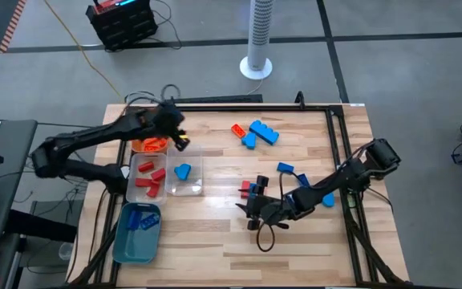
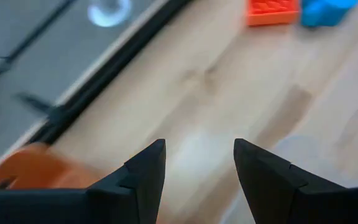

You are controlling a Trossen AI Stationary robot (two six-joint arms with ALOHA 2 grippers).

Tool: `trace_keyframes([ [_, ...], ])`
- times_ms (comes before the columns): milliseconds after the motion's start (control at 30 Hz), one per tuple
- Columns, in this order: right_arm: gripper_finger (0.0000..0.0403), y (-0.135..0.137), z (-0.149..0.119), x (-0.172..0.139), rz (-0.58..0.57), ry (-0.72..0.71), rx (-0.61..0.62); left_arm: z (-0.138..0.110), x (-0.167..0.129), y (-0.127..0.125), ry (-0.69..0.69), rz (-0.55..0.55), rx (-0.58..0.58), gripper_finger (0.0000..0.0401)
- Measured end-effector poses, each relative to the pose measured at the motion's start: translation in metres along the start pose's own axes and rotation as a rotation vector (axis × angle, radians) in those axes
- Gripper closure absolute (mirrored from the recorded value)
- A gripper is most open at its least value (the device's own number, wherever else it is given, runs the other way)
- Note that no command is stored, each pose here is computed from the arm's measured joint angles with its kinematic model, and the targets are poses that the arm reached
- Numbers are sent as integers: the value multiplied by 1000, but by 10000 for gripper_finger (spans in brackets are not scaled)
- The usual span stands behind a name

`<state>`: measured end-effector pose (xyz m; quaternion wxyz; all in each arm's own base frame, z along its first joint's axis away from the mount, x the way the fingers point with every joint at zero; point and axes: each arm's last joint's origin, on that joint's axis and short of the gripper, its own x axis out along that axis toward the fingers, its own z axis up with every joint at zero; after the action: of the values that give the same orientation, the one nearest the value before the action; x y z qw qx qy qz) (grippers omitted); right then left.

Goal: Sort blocks
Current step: Put the red block into the left transparent bin

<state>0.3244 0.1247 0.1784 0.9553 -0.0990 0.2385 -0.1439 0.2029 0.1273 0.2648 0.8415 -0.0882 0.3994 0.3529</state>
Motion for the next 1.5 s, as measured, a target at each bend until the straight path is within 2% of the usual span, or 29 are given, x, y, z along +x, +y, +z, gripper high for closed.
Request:
trace_keyframes([
  [200, 168, 13, -10, -12, 28, 60, -6, 33, 24, -27, 30, -132, 157, 218],
  [300, 168, 18, -21, -21, -28, 119, -43, 48, 31, -39, 16, -155, 254, 218],
  [467, 172, 9, -35, -23, -121, 232, -51, 76, 45, -58, -10, -175, 338, 218],
  [600, 185, 5, -39, -22, -138, 267, -58, 93, 63, -70, 47, -242, 418, 218],
  [767, 201, 0, -41, -27, -149, 310, -72, 103, 81, -79, 170, -351, 459, 218],
  [867, 205, -4, -41, -33, -130, 355, -68, 106, 77, -90, 144, -355, 485, 219],
  [1000, 201, -14, -37, -38, -95, 404, -60, 112, 58, -111, 24, -300, 558, 219],
  [1067, 195, -19, -33, -40, -63, 424, -41, 115, 45, -122, -47, -307, 584, 219],
  [1200, 178, -29, -26, -39, -1, 442, -33, 112, 22, -149, -120, -360, 633, 219],
  [1333, 162, -33, -19, -32, 45, 458, -69, 98, 8, -179, -138, -425, 683, 218],
  [1433, 154, -32, -16, -29, 55, 461, -113, 78, 6, -202, -176, -444, 702, 218],
  [1500, 153, -33, -16, -30, 55, 471, -124, 57, 6, -215, -176, -404, 737, 218],
])
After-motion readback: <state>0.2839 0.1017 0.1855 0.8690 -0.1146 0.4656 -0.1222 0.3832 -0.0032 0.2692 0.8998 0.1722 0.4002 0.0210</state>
